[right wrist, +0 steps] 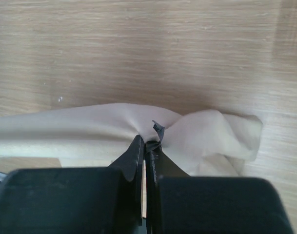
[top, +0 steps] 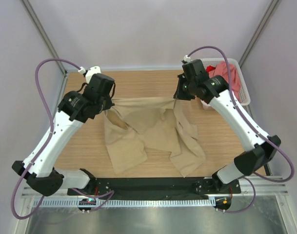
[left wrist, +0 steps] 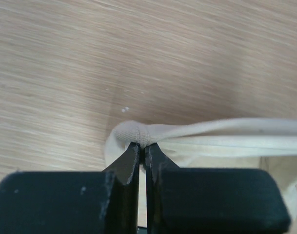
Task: Fold and stack the t-shirts
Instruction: Flatten the tshirt out
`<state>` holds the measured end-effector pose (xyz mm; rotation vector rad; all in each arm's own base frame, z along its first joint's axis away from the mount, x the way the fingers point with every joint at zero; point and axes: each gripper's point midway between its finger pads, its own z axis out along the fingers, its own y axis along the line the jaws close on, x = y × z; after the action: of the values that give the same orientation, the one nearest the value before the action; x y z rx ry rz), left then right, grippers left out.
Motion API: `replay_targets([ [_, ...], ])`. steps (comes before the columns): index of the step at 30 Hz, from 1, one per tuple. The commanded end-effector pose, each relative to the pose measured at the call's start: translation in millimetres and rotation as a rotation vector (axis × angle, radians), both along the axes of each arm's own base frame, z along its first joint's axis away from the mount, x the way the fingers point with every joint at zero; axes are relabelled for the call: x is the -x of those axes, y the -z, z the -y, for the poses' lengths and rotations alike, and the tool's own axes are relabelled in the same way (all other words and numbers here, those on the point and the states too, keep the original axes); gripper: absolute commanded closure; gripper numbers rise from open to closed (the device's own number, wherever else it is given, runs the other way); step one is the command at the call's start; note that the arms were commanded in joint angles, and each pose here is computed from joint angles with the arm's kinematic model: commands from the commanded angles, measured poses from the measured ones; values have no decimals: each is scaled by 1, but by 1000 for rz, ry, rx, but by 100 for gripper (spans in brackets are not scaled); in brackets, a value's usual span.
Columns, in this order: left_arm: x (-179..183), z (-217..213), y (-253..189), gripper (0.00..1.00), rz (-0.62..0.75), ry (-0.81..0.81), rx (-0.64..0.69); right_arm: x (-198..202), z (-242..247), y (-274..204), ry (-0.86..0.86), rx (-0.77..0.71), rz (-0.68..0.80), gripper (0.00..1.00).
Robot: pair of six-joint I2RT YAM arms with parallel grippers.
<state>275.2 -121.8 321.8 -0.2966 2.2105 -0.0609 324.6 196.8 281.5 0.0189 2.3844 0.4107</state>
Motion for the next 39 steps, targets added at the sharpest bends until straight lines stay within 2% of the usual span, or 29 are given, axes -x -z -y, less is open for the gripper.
replay_targets([
  [1,-10,-48,-27,100,75,-141,-41,-32,-3,-48,-27,-70,155,99],
  [5,-28,-54,-11,100,70,-157,-46,-56,-11,-41,-73,-72,156,99],
  [10,-62,-71,6,100,116,-234,-79,-132,-19,-21,-43,-113,254,99],
  [11,-73,-85,11,99,111,-278,-83,-158,-29,4,-53,-110,224,98],
  [12,-84,-87,14,97,114,-286,-74,-173,-29,14,-50,-99,216,91],
  [13,-102,-88,34,92,63,-293,-91,-195,-25,-12,-30,-115,271,86],
  [14,-113,-94,43,84,36,-308,-94,-209,-25,-1,-18,-105,244,81],
  [15,-128,-107,28,80,59,-344,-87,-218,-20,56,5,-49,89,70],
  [16,-132,-115,39,72,-11,-366,-124,-236,-13,23,51,-80,151,61],
  [17,-146,-119,60,48,-86,-381,-161,-240,-4,30,93,-68,122,54],
  [18,-150,-124,59,37,-118,-397,-175,-235,2,60,113,-49,18,47],
  [19,-157,-125,39,26,-89,-417,-171,-234,3,54,117,-67,18,44],
  [20,-154,-124,51,14,-153,-409,-190,-226,5,73,107,-55,-42,42],
  [21,-152,-122,51,13,-166,-395,-179,-214,4,47,90,-75,-7,41],
  [22,-145,-118,63,12,-210,-372,-170,-204,3,49,78,-74,-21,41],
  [23,-140,-116,72,9,-235,-361,-159,-182,7,83,70,-39,-116,41],
  [24,-129,-114,70,9,-236,-349,-141,-166,4,58,47,-50,-68,41],
  [25,-119,-112,78,10,-257,-343,-128,-152,3,56,30,-35,-72,41],
  [26,-100,-105,92,11,-295,-319,-82,-126,-3,79,-14,13,-131,41],
  [28,-79,-97,108,15,-325,-282,-25,-83,-4,81,-72,60,-155,41],
  [29,-57,-90,136,18,-406,-271,11,-67,-6,85,-98,83,-166,41],
  [32,-22,-82,141,23,-406,-267,105,-8,-11,102,-168,125,-223,44],
  [33,-3,-78,160,25,-462,-286,140,5,-11,109,-168,121,-241,47],
  [35,12,-73,164,30,-443,-290,201,35,-7,128,-200,111,-258,50],
  [36,27,-70,183,31,-492,-316,235,38,-4,134,-188,113,-249,53],
  [37,27,-65,185,32,-471,-306,269,51,6,152,-179,139,-290,55],
  [39,34,-62,202,35,-511,-316,292,64,10,158,-186,139,-313,59],
])
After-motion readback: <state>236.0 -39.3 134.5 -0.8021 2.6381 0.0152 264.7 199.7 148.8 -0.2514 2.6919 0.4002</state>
